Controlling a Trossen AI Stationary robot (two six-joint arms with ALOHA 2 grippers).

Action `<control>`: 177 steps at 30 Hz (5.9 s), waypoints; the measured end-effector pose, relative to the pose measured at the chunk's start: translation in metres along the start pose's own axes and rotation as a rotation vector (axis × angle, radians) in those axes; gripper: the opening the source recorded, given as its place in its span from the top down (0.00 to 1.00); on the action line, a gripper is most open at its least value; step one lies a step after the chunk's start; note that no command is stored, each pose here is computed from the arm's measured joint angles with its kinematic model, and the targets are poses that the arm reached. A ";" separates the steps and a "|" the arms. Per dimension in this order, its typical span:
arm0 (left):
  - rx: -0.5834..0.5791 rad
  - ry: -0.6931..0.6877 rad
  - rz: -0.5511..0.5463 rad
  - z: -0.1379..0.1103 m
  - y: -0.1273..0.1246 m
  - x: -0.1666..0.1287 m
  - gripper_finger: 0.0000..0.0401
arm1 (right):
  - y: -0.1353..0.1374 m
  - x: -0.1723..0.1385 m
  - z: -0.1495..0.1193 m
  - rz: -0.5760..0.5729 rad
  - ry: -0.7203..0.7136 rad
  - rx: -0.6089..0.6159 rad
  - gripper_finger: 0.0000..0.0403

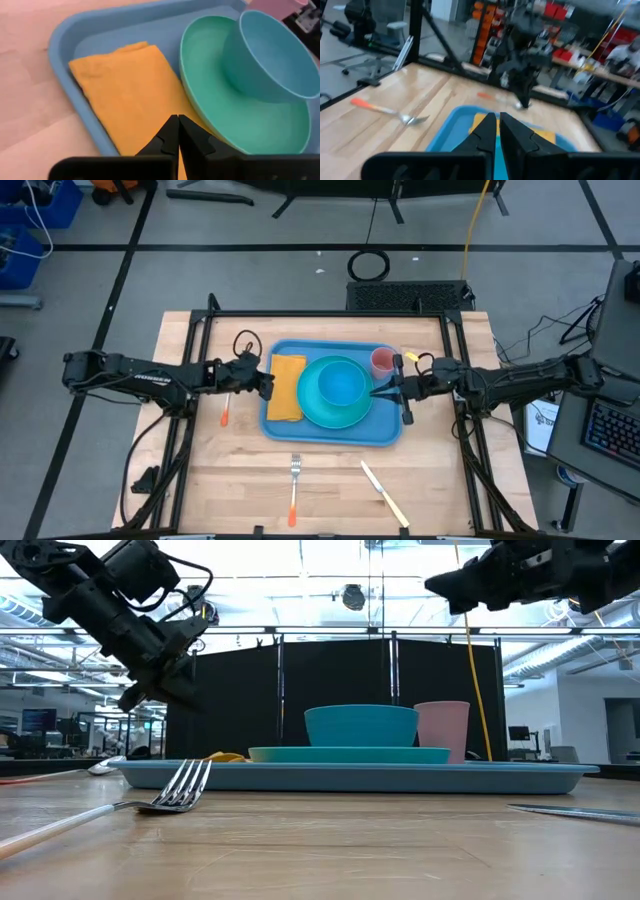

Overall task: Set up tray
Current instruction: Put the orange fork on the yellow napkin on the blue serving tray

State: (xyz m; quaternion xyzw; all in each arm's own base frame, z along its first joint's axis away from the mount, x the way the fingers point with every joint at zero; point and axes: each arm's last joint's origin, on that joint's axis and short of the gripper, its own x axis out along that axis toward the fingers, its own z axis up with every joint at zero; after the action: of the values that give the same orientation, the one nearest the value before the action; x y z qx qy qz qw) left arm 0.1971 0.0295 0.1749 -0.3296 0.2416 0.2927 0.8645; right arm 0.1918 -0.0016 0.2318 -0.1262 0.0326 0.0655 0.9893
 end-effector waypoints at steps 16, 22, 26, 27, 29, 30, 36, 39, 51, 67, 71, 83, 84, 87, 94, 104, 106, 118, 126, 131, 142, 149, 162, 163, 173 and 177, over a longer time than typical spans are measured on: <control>-0.167 0.052 -0.097 -0.030 -0.028 -0.012 0.98 | -0.018 -0.005 0.013 -0.129 -0.161 -0.070 0.97; -0.248 0.093 -0.166 -0.050 -0.044 -0.023 0.98 | -0.024 -0.006 0.012 -0.159 -0.163 -0.088 0.97; -0.257 0.093 -0.237 -0.060 -0.058 -0.027 0.99 | -0.027 -0.007 0.012 -0.175 -0.165 -0.074 0.97; -0.250 0.099 -0.235 -0.063 -0.060 -0.027 0.99 | -0.027 -0.007 0.012 -0.177 -0.168 -0.074 0.97; -0.240 0.112 -0.227 -0.068 -0.067 -0.026 0.99 | -0.028 -0.007 0.013 -0.184 -0.180 -0.076 0.97; -0.245 0.119 -0.230 -0.070 -0.071 -0.025 0.99 | -0.028 -0.008 0.014 -0.188 -0.190 -0.078 0.97; -0.252 0.170 -0.197 -0.083 -0.096 -0.014 0.96 | -0.029 -0.009 0.018 -0.199 -0.227 -0.093 0.97; -0.255 0.210 -0.175 -0.090 -0.111 -0.008 0.96 | -0.029 -0.009 0.019 -0.206 -0.235 -0.125 0.97; -0.270 0.374 0.030 -0.103 -0.172 -0.029 0.96 | -0.031 -0.011 0.023 -0.237 -0.270 -0.212 0.97; -0.341 0.527 0.093 -0.143 -0.206 -0.016 0.57 | -0.041 -0.013 0.015 -0.264 -0.219 -0.088 0.97; -0.397 0.562 0.114 -0.149 -0.209 -0.012 0.41 | -0.040 -0.012 0.012 -0.252 -0.191 -0.061 0.97; -0.426 0.670 0.143 -0.174 -0.208 0.007 0.39 | -0.038 -0.010 0.004 -0.221 -0.107 0.004 0.97; -0.425 0.668 0.144 -0.174 -0.208 0.007 0.41 | -0.038 -0.010 0.003 -0.221 -0.104 0.009 0.97; -0.428 0.640 0.140 -0.172 -0.208 0.008 0.46 | -0.038 -0.010 0.003 -0.220 -0.104 0.010 0.97; -0.403 0.617 0.142 -0.166 -0.206 0.017 0.55 | -0.038 -0.010 0.003 -0.220 -0.104 0.010 0.97; -0.386 0.669 0.160 -0.167 -0.203 0.029 0.56 | -0.038 -0.010 0.003 -0.217 -0.097 0.012 0.97; -0.384 0.679 0.162 -0.168 -0.203 0.029 0.56 | -0.038 -0.010 0.003 -0.217 -0.097 0.011 0.97; -0.361 0.720 0.170 -0.176 -0.203 0.023 0.56 | -0.038 -0.010 0.002 -0.216 -0.091 0.013 0.97; -0.332 0.733 0.170 -0.179 -0.202 0.021 0.56 | -0.038 -0.010 0.002 -0.215 -0.091 0.020 0.97; -0.321 0.724 0.193 -0.179 -0.200 0.021 0.59 | -0.038 -0.010 0.002 -0.215 -0.091 0.020 0.97; -0.282 0.712 0.203 -0.176 -0.196 0.024 0.83 | -0.038 -0.010 0.002 -0.215 -0.091 0.020 0.97; -0.265 0.694 0.197 -0.175 -0.196 0.025 0.91 | -0.038 -0.010 0.002 -0.215 -0.091 0.020 0.97; -0.268 0.641 0.174 -0.174 -0.198 0.026 0.98 | -0.038 -0.010 0.002 -0.214 -0.088 0.021 0.97; -0.268 0.638 0.172 -0.174 -0.198 0.026 0.98 | -0.038 -0.010 0.002 -0.215 -0.088 0.021 0.97; -0.269 0.585 0.125 -0.171 -0.202 0.024 0.98 | -0.038 -0.010 0.001 -0.214 -0.085 0.022 0.97; -0.270 0.562 0.109 -0.167 -0.203 0.021 1.00 | -0.038 -0.010 0.001 -0.214 -0.085 0.022 0.97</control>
State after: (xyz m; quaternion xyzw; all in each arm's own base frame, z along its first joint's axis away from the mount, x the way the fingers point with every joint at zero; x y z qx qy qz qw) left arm 0.3101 -0.2065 0.1376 -0.4960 0.4474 0.2657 0.6952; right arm 0.1875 -0.0386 0.2432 -0.1152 -0.0222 -0.0355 0.9925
